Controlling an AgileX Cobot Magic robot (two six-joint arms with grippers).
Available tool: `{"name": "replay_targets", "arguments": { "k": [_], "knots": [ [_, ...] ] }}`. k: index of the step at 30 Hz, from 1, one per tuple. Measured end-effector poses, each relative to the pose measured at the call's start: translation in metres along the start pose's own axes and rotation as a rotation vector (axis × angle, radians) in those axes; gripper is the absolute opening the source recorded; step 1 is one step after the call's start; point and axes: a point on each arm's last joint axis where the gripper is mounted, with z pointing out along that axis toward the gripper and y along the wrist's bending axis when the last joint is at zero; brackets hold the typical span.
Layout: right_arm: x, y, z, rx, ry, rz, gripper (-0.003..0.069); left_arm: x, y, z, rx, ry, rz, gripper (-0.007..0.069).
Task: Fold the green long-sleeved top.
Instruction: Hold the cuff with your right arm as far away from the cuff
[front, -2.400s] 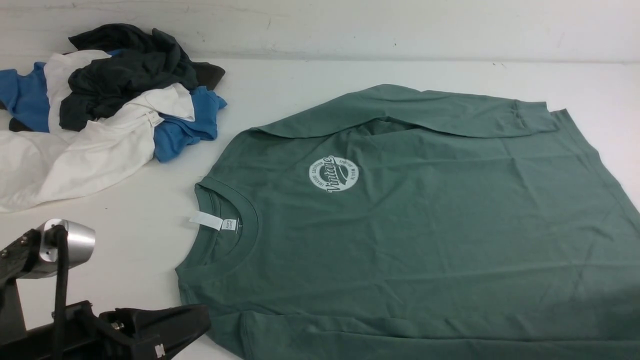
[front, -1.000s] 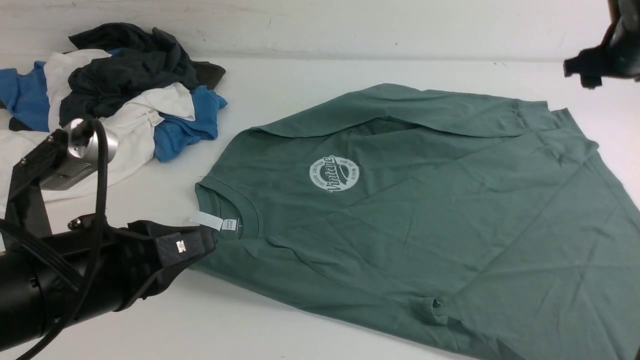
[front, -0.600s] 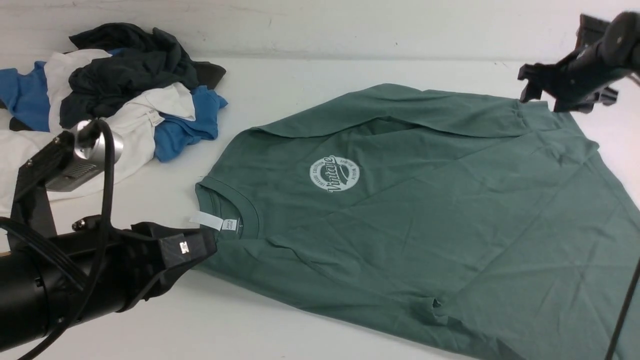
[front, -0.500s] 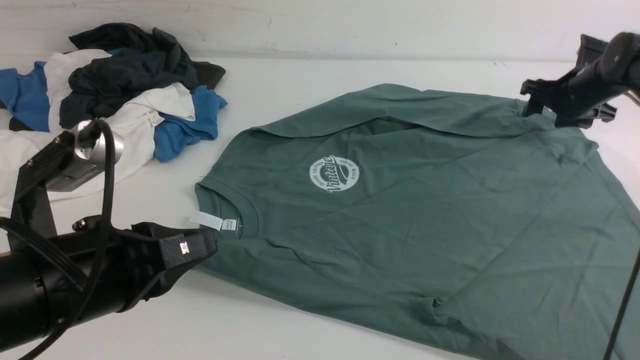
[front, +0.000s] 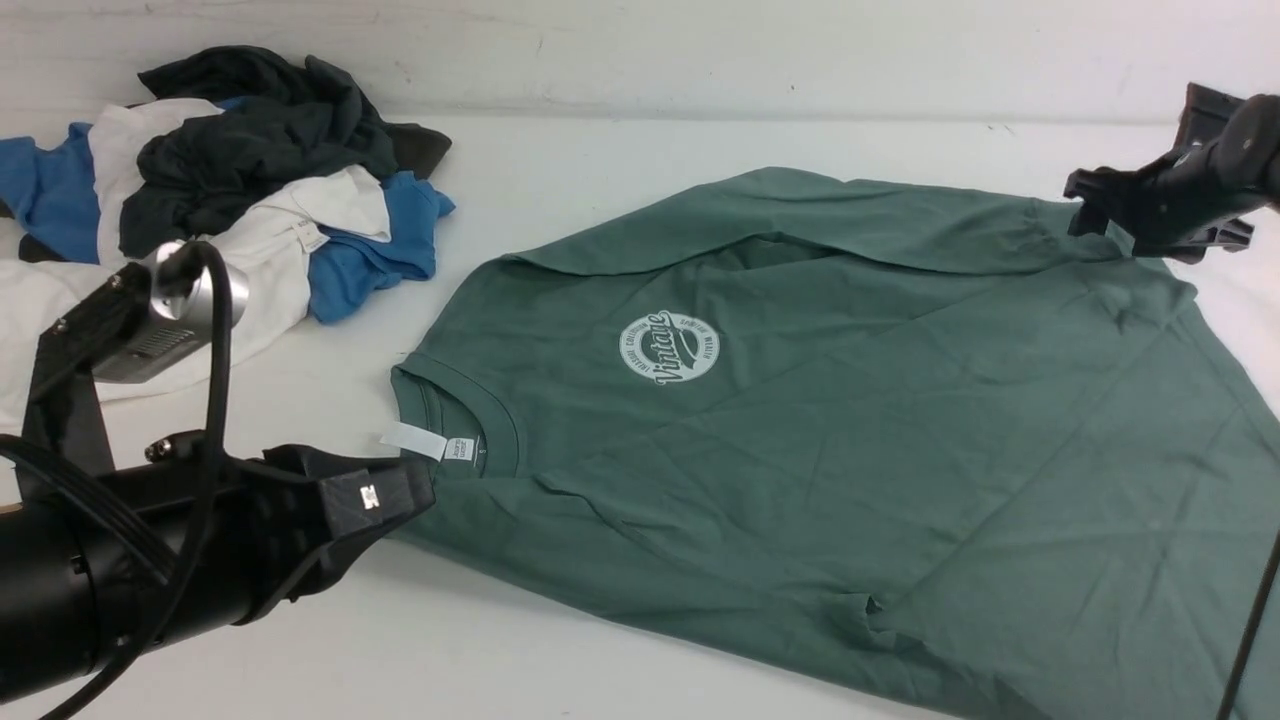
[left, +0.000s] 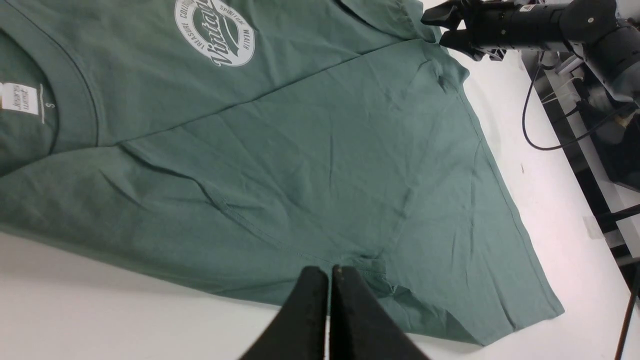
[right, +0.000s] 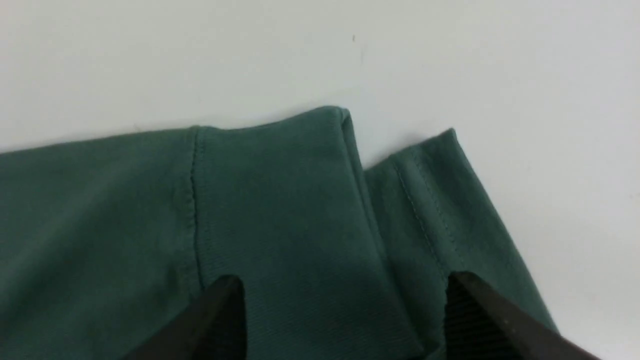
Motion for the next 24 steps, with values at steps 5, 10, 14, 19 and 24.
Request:
{"name": "replay_targets", "arguments": {
  "k": [5,10,14,19,24],
  "knots": [
    [0.005,-0.001,0.010,-0.017,-0.014,0.000,0.0479,0.000,0.000,0.000,0.000,0.000,0.000,-0.0001],
    [0.006,0.001,0.013,-0.064,-0.022,-0.018,0.0379,0.000,0.000,0.000,0.000,0.000,0.000,-0.0001],
    [0.007,0.002,0.014,-0.080,-0.022,-0.064,0.0251,0.000,0.000,0.000,0.000,0.001,-0.001,-0.0001],
    [0.008,0.001,0.014,-0.072,-0.018,-0.092,0.0095,0.000,0.000,0.000,0.002,0.005,0.000,-0.0001],
    [0.005,0.000,0.009,-0.039,-0.011,-0.145,0.0015,0.000,0.000,0.000,0.002,0.004,0.001,-0.0001]
  ]
}}
